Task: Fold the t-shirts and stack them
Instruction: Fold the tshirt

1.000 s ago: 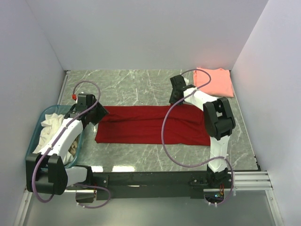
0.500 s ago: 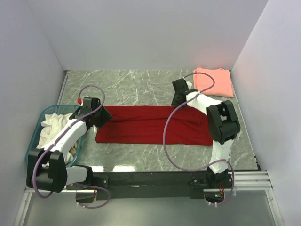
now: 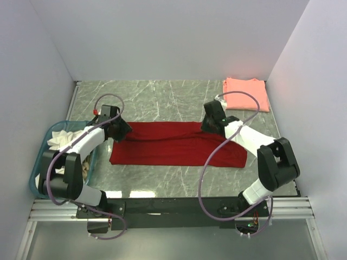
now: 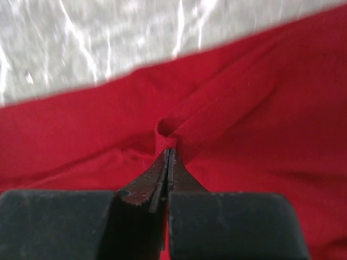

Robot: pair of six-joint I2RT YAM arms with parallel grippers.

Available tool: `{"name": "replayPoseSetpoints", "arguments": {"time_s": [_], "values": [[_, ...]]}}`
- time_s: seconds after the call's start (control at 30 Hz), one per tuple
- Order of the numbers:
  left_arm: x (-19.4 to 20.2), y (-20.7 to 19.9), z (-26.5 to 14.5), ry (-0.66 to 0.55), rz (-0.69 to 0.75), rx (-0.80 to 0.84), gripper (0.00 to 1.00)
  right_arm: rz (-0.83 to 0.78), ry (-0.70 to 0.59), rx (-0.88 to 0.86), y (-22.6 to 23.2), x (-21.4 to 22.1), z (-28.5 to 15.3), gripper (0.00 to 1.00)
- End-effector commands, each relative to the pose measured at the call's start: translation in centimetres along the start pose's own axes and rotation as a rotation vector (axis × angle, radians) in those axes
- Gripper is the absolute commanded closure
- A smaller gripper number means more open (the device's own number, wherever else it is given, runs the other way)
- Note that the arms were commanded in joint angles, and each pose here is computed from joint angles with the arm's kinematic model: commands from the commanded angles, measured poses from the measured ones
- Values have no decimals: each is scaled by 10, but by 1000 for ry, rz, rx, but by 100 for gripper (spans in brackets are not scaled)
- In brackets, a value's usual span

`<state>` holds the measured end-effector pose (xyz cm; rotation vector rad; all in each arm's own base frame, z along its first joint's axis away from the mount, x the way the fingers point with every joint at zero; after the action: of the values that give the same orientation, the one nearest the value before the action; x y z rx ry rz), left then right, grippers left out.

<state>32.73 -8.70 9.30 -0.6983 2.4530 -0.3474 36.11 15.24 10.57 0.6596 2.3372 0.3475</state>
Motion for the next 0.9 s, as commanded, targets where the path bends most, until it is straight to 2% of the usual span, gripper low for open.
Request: {"name": "replayPoseSetpoints", "arguments": {"time_s": [0.0,0.4,0.47,0.6,0.67,0.73,0.87], "values": [[-23,-24,-2,-51,-9,56,45,37,-36,-68,9,4,-18,100],[-14,-19,26,4,-10,13,46,132,-23,-169,-11,52,-36,100],[-16,-10,29,-23,-16,-32,48,141,-17,-184,-14,59,-36,100],[-16,2,28,-54,-46,-90,54,141,12,-188,-20,71,-34,100],[-12,11,29,-55,-59,-127,57,148,16,-223,-16,73,-33,97],[-12,18,29,-68,-72,-162,66,149,28,-231,-17,77,-33,94],[-2,32,28,-73,-93,-201,73,149,22,-265,-15,76,-40,87]]}}
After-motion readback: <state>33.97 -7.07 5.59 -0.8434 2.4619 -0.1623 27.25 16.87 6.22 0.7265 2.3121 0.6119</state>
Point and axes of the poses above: each gripper's point midway between its finger pads, its own z axis out along the fingers, its own y axis along the line the jaws close on, x = y × z, the point moved 2 cm from there along -z, back along the fingers, and after that the axes turned 13 degrees about z, right-handed, at the moved point
